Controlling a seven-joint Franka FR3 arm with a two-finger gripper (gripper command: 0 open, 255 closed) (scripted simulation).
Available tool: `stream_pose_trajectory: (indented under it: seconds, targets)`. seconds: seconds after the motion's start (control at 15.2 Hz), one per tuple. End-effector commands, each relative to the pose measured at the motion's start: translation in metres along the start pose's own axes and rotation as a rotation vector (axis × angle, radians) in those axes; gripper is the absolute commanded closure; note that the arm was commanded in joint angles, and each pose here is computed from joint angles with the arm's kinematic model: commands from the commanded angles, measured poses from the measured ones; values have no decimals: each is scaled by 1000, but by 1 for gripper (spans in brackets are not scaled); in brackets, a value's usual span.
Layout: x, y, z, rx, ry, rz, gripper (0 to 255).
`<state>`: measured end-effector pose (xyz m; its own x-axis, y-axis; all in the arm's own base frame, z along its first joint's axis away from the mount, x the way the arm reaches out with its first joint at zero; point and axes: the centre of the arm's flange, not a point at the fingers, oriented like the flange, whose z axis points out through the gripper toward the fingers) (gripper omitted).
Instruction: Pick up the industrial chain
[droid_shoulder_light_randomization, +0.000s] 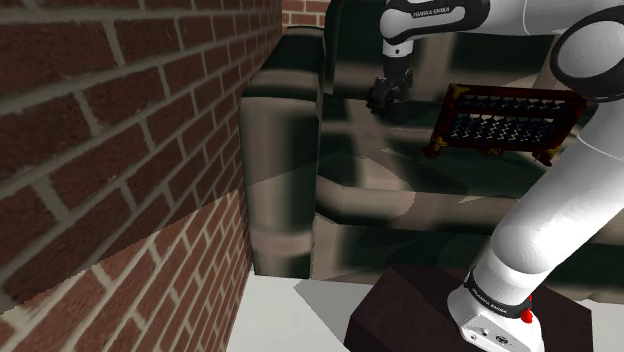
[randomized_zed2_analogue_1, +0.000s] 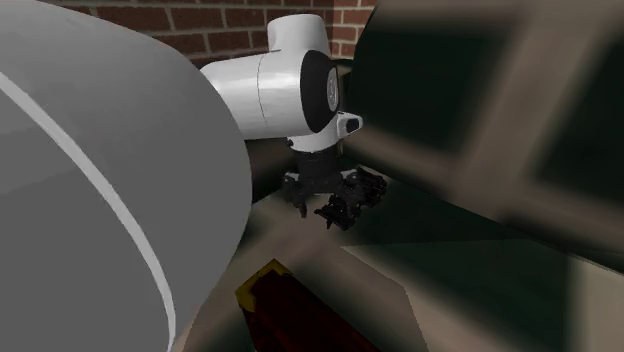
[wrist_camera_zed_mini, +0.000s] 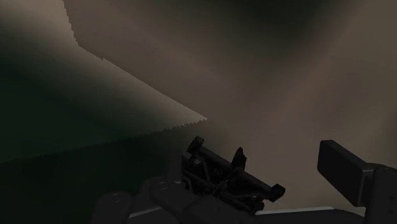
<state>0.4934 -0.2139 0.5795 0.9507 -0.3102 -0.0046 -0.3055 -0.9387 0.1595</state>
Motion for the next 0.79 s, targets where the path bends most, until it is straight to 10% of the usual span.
stream_pose_trajectory:
  seconds: [0.0, 0.66, 0.73]
  targets:
    - [16, 18, 5, -20, -13, 32, 0]
    - [18, 14, 45, -22, -14, 35, 0]
    - [17, 14, 46, -23, -14, 35, 255]
